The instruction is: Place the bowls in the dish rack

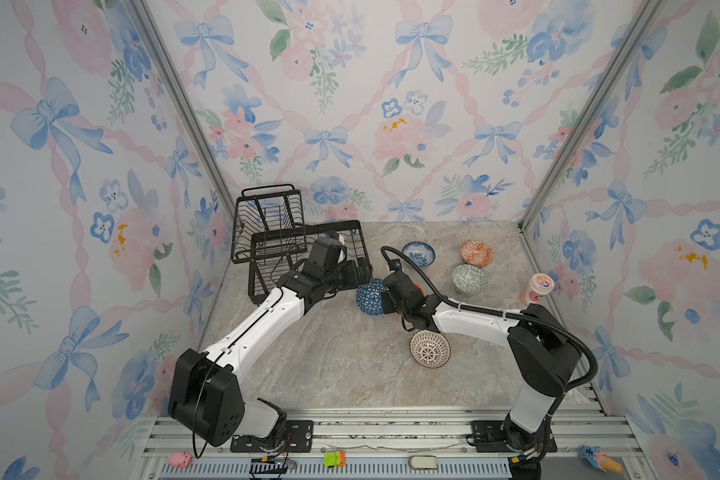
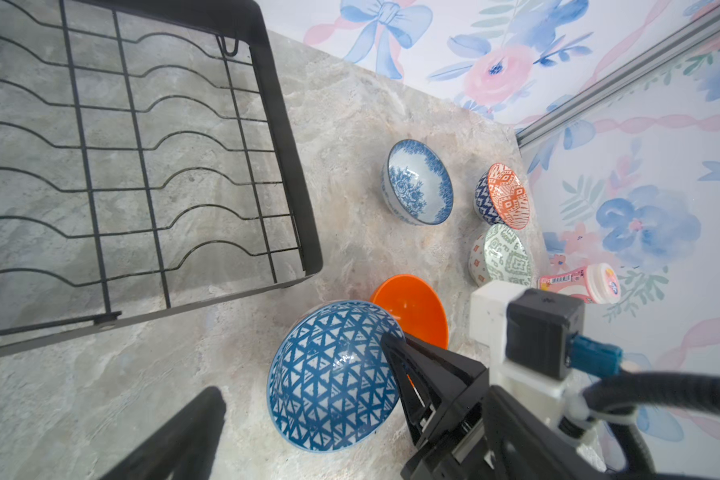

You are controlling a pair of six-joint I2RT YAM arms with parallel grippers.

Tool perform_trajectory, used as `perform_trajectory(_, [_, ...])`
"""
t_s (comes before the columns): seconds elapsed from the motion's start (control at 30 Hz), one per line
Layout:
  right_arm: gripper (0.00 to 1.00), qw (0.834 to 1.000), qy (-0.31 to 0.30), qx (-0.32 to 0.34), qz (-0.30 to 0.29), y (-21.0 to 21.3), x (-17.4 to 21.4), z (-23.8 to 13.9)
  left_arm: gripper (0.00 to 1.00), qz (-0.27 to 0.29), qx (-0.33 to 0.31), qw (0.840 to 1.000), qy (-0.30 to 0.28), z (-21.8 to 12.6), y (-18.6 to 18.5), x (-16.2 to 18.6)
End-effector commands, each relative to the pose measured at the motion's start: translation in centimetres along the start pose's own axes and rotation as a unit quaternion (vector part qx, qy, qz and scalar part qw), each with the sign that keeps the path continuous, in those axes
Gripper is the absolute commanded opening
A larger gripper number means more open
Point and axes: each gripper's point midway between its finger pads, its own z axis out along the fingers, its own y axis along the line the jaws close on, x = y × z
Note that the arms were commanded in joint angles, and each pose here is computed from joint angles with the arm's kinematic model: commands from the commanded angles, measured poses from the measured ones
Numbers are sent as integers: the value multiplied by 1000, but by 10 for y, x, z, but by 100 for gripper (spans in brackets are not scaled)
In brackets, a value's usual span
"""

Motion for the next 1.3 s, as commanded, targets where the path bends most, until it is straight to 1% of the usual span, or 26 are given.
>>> perform_trajectory(0.0, [0,993,-118,-3,6,2,-52,-29,98,-20,6,1000,16,11,-2,-1])
perform_trajectory(0.1, [1,991,-136,6,10,-4,-53,-32,98,-40,10,999,16,13,-5,-5])
perform_trajectory(0.2, [1,987,-160,3,20,-9,-61,-44,98,-61,26,998,17,13,-13,-9])
perform_trajectory(0.4, [1,985,-168,18,24,-16,-61,-45,97,-80,56,995,3,7,-28,-20])
perform_trajectory(0.57, [1,983,-180,16,31,-18,-60,-47,92,-87,71,993,22,13,-34,-12])
perform_trajectory(0.67, [1,983,-180,19,33,-21,-61,-47,92,-95,80,992,20,11,-37,-11])
perform_trajectory(0.93, [1,980,-191,33,41,-28,-61,-49,88,-146,143,979,29,12,-51,-5])
perform_trajectory(1.13, [1,976,-208,44,50,-35,-62,-53,85,-186,160,969,23,13,-43,5])
perform_trajectory(1.27, [1,976,-209,45,49,-35,-63,-54,84,-187,157,969,24,15,-36,13])
